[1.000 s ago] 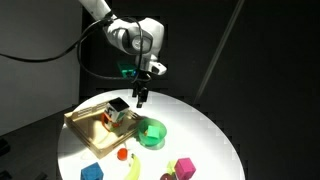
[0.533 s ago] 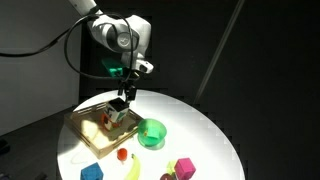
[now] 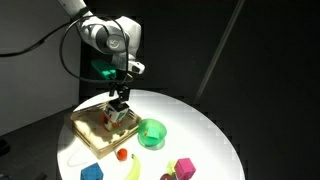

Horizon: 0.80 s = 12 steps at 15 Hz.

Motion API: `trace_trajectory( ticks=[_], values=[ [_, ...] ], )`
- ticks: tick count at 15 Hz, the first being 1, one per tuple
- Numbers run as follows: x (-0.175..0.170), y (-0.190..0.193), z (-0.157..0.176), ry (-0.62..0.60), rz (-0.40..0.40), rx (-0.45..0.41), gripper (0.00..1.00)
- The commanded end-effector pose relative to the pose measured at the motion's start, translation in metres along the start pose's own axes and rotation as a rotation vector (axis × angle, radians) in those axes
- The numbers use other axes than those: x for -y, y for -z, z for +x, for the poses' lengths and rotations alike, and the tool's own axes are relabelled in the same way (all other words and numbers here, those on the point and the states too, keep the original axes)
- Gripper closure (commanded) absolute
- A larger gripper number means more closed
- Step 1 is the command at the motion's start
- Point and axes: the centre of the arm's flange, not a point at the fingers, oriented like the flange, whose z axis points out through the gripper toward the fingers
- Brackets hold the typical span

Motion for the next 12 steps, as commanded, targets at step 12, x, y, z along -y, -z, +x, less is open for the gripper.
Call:
trace_trajectory(
  ticks=[12],
  values=[
    [0.000,-0.014,-0.015,0.126,-0.030,-0.051,0.00]
  ],
)
